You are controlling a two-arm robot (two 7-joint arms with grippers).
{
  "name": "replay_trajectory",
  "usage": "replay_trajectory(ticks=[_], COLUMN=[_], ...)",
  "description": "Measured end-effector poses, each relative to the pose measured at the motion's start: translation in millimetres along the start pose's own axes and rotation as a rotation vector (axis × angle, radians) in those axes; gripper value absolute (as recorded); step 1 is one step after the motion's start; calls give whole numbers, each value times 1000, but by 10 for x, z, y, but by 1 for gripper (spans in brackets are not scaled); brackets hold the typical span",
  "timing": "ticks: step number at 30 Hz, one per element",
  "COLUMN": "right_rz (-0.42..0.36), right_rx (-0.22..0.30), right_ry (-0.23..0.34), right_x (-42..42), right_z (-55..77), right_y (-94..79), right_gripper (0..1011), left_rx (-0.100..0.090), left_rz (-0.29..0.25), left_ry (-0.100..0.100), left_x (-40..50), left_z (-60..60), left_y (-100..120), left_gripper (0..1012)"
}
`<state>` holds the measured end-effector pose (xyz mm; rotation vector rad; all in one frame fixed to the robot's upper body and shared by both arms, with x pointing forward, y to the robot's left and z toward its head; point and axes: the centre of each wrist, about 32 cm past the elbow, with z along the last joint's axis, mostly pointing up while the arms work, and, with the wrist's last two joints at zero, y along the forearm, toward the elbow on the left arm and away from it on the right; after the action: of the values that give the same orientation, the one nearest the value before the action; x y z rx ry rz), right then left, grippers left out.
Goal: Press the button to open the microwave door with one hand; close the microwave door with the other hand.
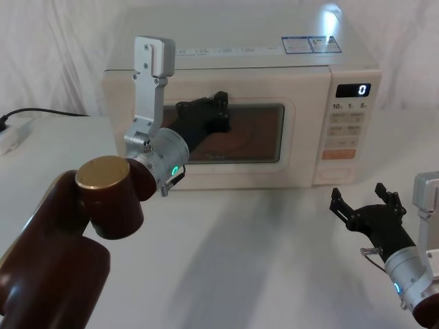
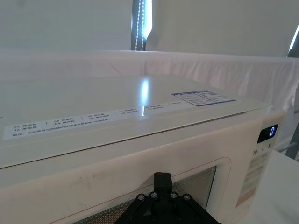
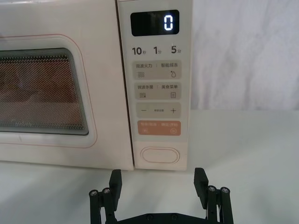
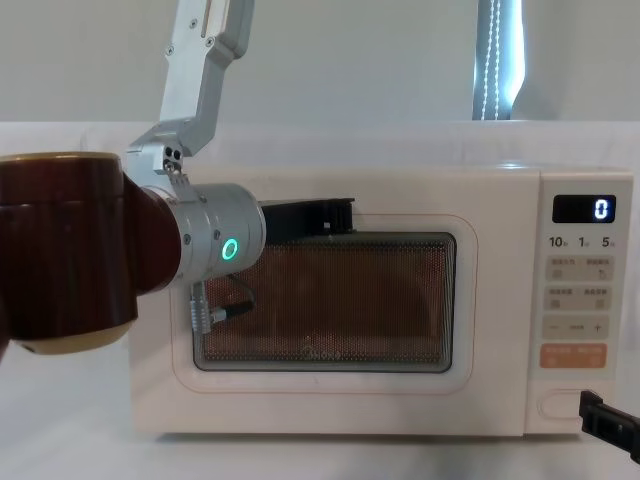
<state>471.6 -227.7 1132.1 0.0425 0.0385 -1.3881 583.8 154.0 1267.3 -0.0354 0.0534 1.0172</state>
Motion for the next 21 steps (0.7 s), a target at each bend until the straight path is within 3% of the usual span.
replay_trajectory(ticks=[16, 21], right_rz=[0, 0], right_rx=[0, 0], right_ry=[0, 0], right_x=[0, 0], right_z=[0, 0], right_y=[0, 0], right_gripper=[1002, 1002], left_rx=[-2, -7], left_rz=[8, 18], left_ry=[11, 13], left_x=[-12, -31], left_z=[11, 68], left_y=[-16, 36], left_gripper=[0, 0])
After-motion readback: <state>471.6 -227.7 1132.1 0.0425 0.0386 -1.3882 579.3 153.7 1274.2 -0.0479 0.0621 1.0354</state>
